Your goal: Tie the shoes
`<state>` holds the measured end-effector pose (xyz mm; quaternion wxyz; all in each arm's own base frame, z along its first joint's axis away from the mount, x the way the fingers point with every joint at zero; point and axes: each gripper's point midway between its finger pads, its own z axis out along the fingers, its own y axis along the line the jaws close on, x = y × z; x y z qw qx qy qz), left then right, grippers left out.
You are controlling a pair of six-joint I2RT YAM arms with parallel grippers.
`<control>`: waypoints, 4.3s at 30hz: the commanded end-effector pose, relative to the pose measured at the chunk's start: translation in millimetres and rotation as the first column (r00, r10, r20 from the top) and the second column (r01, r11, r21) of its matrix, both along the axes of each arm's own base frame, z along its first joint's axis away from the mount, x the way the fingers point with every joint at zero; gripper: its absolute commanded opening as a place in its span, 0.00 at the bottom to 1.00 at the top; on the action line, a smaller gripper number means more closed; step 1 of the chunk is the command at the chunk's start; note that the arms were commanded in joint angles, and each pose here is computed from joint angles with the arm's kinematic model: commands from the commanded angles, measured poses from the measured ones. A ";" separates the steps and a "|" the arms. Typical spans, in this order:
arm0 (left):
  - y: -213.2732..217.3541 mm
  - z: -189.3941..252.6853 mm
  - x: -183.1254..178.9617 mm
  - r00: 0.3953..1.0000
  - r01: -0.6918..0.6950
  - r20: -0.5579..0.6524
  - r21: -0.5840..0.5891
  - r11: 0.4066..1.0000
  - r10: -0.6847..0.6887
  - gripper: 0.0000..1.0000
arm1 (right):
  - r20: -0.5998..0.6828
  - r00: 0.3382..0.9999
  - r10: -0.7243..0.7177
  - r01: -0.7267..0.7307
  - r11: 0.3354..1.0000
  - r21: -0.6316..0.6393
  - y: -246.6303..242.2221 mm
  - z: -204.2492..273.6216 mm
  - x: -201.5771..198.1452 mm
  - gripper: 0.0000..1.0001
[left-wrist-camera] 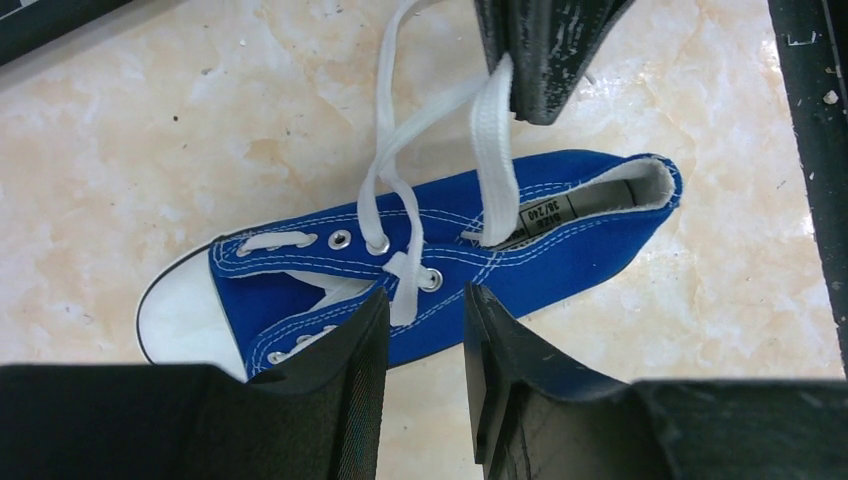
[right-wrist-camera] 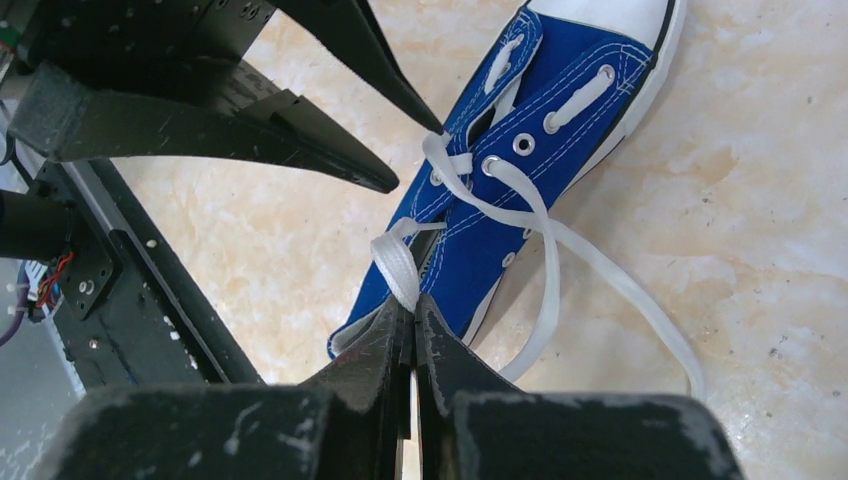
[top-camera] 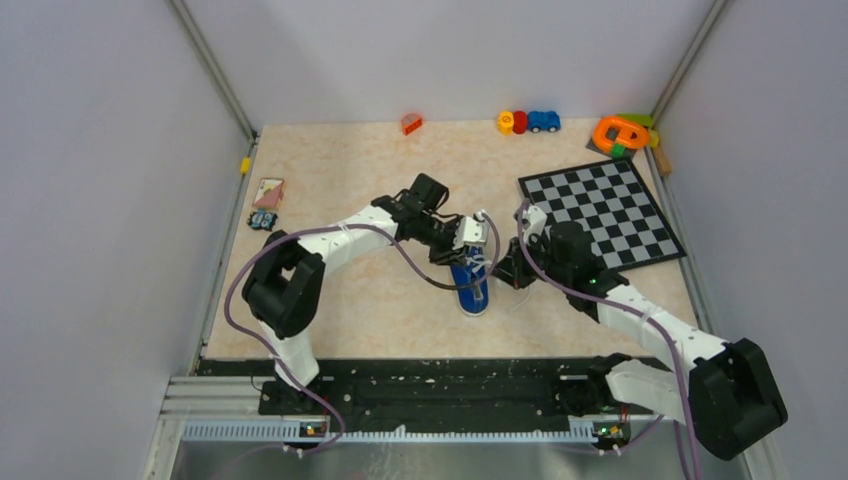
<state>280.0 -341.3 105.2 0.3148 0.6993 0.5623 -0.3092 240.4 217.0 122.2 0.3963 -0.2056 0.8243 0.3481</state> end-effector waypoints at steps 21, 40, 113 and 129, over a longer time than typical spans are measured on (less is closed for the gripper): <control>-14.4 16.0 4.6 1.000 -0.007 0.026 -0.005 1.000 0.007 0.02 | 0.023 0.999 0.034 -0.035 0.999 0.036 6.0 2.0 0.5 0.00; -17.2 43.7 -6.3 0.992 -0.120 -0.059 -0.224 0.967 0.110 0.00 | -0.163 0.987 -0.001 0.031 0.983 0.184 45.2 -9.6 40.3 0.00; 3.9 37.0 36.8 0.815 -0.472 -0.412 -0.061 0.880 0.408 0.36 | -0.099 0.991 -0.091 0.112 0.966 0.232 47.2 -15.7 61.7 0.00; 1.0 23.2 36.5 0.790 -0.471 -0.450 -0.012 0.882 0.416 0.36 | -0.099 0.992 -0.077 0.099 0.967 0.236 49.4 -15.0 59.7 0.00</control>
